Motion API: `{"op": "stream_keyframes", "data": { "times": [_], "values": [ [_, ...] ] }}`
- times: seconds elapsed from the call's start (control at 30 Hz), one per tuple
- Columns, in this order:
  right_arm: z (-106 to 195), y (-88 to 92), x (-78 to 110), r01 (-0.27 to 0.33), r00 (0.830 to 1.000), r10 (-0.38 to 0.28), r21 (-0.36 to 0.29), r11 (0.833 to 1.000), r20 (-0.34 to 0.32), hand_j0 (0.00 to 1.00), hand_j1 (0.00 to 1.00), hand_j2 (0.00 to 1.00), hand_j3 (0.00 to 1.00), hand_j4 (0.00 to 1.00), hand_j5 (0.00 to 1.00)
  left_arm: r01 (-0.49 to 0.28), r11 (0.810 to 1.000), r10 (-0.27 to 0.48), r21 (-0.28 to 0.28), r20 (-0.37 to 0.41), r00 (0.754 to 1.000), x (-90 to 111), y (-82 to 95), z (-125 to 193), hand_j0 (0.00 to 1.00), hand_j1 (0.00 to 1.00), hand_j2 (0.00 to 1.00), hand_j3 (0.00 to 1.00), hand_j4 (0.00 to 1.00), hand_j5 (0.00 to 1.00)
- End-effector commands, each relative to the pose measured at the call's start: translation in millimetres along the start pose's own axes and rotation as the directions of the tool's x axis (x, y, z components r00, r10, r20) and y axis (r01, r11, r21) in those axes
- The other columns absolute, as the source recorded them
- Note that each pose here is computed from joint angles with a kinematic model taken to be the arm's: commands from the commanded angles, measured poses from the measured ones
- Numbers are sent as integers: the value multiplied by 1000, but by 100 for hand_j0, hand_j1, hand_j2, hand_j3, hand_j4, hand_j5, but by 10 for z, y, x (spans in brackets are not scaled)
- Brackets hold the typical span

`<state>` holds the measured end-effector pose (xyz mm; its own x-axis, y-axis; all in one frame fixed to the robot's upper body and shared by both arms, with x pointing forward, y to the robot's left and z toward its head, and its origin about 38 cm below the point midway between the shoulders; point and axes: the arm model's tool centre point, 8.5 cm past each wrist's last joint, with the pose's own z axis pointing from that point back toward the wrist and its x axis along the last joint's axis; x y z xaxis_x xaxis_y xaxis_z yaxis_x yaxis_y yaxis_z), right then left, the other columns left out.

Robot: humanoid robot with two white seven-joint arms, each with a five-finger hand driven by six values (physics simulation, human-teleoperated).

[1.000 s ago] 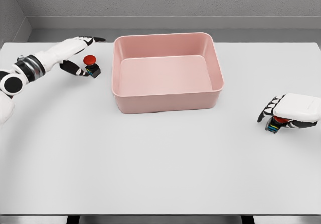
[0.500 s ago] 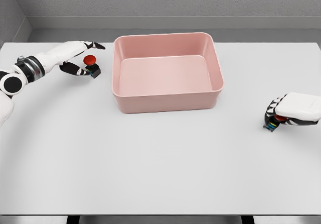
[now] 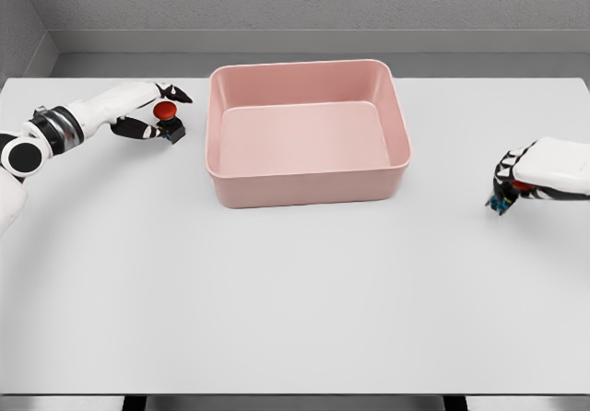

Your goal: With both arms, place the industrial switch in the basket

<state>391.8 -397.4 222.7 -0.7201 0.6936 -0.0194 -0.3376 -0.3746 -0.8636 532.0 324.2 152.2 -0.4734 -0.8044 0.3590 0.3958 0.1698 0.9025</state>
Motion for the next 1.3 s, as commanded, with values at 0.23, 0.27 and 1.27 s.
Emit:
{"op": "stream_keyframes", "data": {
  "times": [0.23, 0.27, 1.27],
  "values": [
    [-140, -168, 43, -7, 1000, 8, -56, 998, 25, 42, 42, 42, 42, 42, 42, -13, 1000, 13, 13, -15, 1000, -46, 60, 12, 74, 74, 74, 74, 74, 74],
    [-136, -187, 38, -10, 1000, 11, -59, 998, 23, 41, 41, 41, 41, 41, 41, -13, 1000, 13, 11, -16, 1000, -50, 56, 13, 74, 74, 74, 74, 74, 74],
    [-436, -925, 153, -93, 992, 108, -195, 976, 70, 41, 41, 41, 41, 41, 41, -29, 999, 29, -23, 12, 1000, 65, 22, -114, 68, 68, 68, 68, 68, 68]
  ]
}}
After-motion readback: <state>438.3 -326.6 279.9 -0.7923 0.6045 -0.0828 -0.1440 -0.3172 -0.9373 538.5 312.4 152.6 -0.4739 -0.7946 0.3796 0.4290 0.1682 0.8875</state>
